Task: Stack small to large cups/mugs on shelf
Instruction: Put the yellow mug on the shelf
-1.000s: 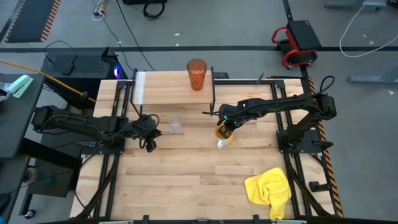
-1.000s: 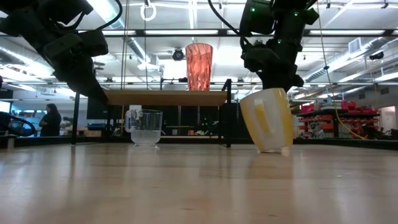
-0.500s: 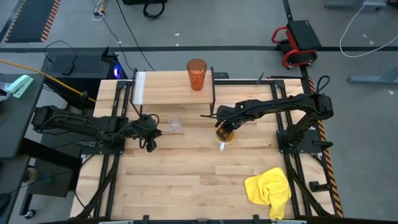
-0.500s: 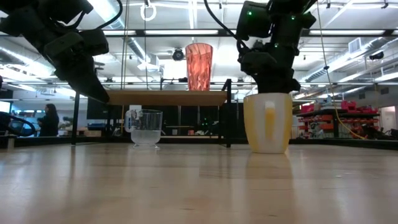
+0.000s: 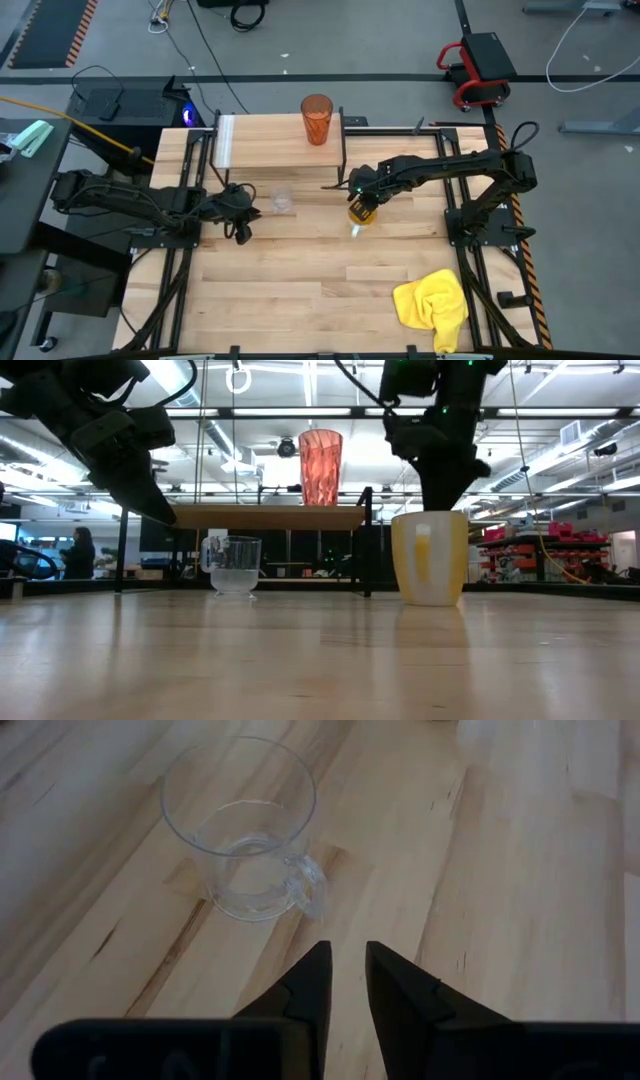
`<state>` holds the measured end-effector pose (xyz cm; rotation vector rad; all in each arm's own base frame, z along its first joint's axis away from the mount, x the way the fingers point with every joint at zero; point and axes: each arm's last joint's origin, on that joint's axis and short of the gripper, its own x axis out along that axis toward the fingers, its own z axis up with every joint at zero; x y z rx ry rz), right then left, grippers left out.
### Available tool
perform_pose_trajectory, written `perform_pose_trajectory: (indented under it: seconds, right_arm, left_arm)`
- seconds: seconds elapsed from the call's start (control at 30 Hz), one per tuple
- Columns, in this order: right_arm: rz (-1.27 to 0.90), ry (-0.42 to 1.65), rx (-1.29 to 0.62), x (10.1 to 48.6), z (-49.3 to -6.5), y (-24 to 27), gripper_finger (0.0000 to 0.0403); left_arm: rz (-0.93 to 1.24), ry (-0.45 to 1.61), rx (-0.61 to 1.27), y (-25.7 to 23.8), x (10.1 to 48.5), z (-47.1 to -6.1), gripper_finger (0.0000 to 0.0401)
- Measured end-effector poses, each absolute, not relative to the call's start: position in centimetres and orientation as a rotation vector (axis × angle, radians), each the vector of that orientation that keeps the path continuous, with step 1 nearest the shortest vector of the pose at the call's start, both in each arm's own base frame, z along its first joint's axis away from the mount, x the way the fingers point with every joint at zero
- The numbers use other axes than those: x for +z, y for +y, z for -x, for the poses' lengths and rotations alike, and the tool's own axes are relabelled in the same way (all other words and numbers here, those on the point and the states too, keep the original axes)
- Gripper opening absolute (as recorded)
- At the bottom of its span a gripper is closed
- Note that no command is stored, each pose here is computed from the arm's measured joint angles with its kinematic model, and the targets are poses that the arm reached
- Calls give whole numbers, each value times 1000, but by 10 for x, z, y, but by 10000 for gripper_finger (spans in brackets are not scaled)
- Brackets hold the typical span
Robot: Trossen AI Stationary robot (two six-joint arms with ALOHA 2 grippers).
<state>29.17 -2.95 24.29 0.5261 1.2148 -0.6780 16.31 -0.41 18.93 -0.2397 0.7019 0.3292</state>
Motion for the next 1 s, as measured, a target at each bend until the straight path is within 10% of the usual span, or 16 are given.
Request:
perform_pose_trajectory:
  seconds: [1.0]
  right_arm:
    - [-441, 1135, -787, 283, -233, 74, 121]
  left_arm:
    - [251, 698, 333, -4, 189, -163, 73]
